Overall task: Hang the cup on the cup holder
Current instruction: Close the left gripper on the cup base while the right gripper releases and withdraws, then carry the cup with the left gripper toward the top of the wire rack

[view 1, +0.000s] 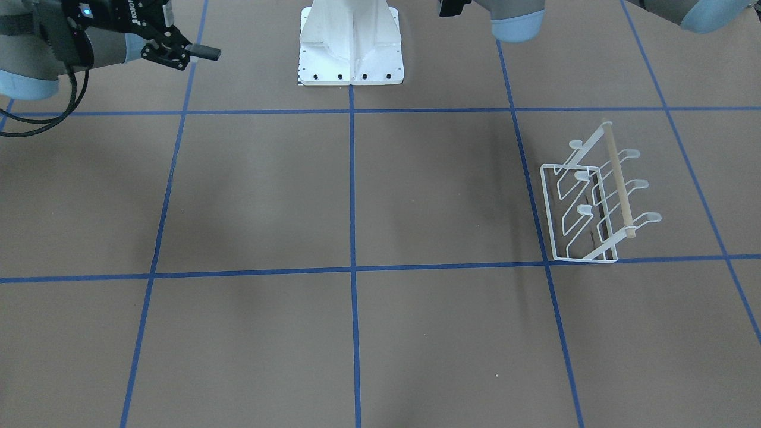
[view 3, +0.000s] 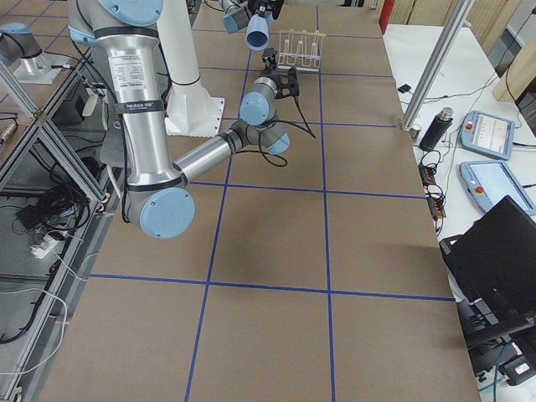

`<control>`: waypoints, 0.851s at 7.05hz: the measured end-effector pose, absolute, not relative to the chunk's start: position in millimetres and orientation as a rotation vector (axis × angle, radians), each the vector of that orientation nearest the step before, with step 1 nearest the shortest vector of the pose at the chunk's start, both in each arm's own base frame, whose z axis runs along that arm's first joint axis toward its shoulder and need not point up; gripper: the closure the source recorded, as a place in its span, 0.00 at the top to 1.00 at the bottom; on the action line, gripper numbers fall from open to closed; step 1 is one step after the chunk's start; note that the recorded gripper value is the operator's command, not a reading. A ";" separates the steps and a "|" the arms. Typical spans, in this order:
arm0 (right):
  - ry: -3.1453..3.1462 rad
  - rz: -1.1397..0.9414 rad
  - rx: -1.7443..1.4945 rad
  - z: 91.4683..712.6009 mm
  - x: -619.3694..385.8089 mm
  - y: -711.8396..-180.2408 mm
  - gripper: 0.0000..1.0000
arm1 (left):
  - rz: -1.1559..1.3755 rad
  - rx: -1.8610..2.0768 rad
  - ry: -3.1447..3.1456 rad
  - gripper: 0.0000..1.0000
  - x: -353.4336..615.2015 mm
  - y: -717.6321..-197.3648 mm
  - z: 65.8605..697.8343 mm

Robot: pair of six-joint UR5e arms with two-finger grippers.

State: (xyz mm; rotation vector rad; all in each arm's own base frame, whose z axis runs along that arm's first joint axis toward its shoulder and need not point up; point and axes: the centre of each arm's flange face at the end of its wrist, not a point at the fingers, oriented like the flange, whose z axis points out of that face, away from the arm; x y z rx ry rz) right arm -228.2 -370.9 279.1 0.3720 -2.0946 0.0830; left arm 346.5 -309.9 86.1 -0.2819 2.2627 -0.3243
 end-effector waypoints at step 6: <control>-1.440 0.152 0.580 423.0 -98.6 -501.3 1.00 | -0.408 0.114 1.772 0.00 306.3 -424.8 121.1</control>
